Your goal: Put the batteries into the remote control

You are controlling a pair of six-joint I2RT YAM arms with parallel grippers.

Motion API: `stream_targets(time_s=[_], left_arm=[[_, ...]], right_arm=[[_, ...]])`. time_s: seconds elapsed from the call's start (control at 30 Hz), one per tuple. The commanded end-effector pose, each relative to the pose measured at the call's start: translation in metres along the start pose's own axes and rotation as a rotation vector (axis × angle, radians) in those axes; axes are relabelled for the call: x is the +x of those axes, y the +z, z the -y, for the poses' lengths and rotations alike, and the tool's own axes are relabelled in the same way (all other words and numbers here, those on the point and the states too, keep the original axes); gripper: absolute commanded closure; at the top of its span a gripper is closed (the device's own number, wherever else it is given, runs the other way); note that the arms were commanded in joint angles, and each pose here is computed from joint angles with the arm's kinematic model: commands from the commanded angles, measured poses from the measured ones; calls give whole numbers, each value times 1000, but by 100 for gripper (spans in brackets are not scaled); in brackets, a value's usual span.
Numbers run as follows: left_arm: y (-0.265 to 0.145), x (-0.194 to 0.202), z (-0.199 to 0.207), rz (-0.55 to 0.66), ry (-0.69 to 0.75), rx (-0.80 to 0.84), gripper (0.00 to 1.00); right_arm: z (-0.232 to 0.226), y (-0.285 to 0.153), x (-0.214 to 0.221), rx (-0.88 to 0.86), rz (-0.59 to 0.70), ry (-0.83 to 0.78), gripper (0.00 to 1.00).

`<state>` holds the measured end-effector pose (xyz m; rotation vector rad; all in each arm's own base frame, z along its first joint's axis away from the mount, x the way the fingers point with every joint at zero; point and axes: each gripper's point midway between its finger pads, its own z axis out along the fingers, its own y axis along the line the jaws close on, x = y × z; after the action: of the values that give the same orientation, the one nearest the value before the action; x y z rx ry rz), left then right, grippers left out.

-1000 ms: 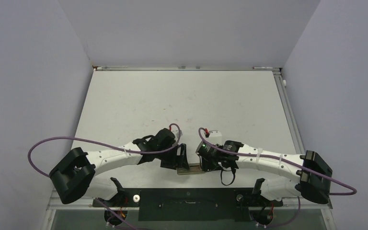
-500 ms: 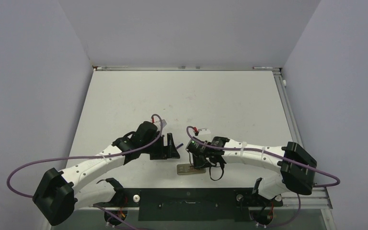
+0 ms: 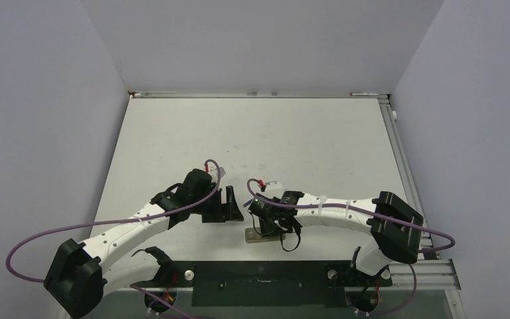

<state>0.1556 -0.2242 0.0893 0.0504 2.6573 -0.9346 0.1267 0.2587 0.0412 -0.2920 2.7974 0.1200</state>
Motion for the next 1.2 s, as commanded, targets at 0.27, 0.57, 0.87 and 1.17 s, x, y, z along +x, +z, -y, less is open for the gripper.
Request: stream_targets(time_s=[0.27, 0.57, 0.87, 1.17], left_arm=[[-4, -2, 1, 0, 25, 35, 25], [-3, -2, -1, -2, 23, 37, 25], [-3, -2, -1, 1, 21, 41, 25], [-4, -2, -2, 2, 16, 41, 25]], right_arm=[[-10, -12, -9, -8, 37, 29, 68], [-5, -14, -2, 19, 37, 26, 68], [-4, -11, -1, 22, 42, 42, 66], [-2, -8, -2, 31, 45, 50, 65]])
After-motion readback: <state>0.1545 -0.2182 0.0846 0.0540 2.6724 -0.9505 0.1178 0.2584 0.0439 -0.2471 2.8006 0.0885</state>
